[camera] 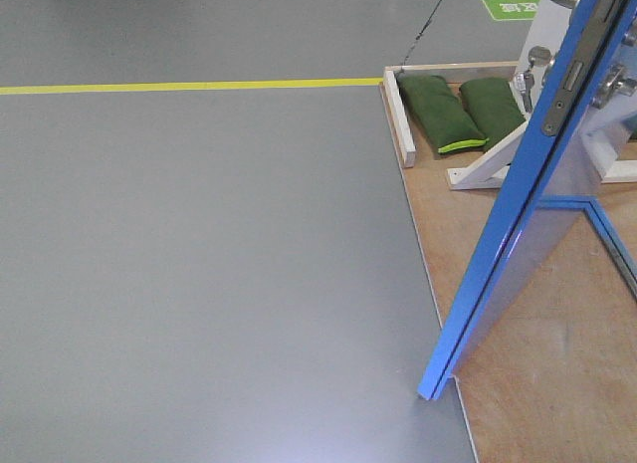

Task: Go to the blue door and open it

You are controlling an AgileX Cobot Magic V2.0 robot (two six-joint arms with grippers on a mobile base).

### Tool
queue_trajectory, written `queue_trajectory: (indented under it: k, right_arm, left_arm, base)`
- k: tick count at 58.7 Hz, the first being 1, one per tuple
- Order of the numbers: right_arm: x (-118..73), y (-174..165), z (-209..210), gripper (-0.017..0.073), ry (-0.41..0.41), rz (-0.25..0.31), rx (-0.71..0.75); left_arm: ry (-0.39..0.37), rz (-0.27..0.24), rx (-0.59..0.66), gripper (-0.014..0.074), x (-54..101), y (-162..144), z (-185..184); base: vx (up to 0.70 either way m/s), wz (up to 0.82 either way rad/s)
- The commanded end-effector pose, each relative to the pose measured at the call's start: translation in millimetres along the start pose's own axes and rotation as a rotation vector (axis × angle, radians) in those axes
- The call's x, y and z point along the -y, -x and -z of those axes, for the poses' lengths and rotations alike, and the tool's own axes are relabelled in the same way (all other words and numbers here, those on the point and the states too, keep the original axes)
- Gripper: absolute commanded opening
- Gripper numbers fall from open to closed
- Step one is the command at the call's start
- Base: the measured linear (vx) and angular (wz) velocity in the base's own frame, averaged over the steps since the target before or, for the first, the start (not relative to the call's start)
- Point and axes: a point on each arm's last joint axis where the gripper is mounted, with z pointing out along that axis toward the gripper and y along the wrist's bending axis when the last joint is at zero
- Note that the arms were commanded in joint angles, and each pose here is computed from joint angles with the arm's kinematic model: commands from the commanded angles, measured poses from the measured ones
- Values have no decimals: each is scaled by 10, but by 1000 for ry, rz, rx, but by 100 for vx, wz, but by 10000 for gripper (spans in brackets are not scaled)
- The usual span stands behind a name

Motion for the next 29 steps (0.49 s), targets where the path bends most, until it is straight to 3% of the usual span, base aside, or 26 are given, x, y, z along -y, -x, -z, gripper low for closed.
queue_trajectory:
  k: [1,29]
  right_arm:
    - [-324,-19,158,-1,95,15,34]
    - [-323,-21,158,-1,95,15,33]
  left_arm:
    - [0,8,118,73,-3,152,27]
    - [0,8,118,73,-3,152,27]
  base:
    - [0,0]
    - [0,1]
